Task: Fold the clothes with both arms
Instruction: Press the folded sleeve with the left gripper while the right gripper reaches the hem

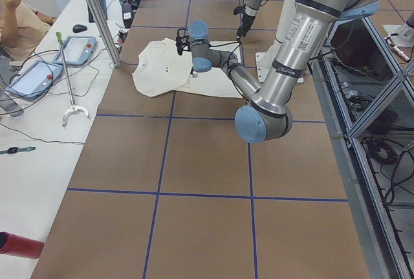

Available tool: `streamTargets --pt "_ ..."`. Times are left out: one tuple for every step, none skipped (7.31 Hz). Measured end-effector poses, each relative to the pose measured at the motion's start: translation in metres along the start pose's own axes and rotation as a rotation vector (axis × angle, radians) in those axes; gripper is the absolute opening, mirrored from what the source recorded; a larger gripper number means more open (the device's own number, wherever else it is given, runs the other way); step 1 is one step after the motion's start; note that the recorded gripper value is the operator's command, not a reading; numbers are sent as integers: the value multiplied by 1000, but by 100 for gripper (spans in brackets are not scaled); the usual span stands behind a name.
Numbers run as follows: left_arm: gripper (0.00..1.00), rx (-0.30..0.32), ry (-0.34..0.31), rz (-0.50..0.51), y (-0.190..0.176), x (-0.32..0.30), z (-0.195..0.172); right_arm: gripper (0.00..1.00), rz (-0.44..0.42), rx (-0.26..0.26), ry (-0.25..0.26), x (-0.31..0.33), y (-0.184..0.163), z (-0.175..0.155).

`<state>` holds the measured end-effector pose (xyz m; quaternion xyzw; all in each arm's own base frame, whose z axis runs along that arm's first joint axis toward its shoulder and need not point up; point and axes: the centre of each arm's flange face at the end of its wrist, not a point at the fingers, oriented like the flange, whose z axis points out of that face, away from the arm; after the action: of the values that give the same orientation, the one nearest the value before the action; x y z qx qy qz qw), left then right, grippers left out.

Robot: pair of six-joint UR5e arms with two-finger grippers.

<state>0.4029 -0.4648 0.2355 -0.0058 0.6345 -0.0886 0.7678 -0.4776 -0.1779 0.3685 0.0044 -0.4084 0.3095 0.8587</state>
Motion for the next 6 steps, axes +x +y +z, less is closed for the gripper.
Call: streamTargets --pt "58 -2 0 0 1 0 0 77 -2 3 6 1 2 4" --pt "58 -3 0 1 2 0 1 66 -2 3 4 -2 3 5" --pt "58 -4 0 2 2 0 1 57 -2 2 3 -3 4 5" --pt "58 -4 0 3 2 0 1 56 -1 4 2 -3 3 6" --pt "60 -5 0 4 3 0 2 54 4 11 0 -5 -2 6" --pt "61 -7 0 4 4 0 3 53 8 16 -1 -6 -6 6"
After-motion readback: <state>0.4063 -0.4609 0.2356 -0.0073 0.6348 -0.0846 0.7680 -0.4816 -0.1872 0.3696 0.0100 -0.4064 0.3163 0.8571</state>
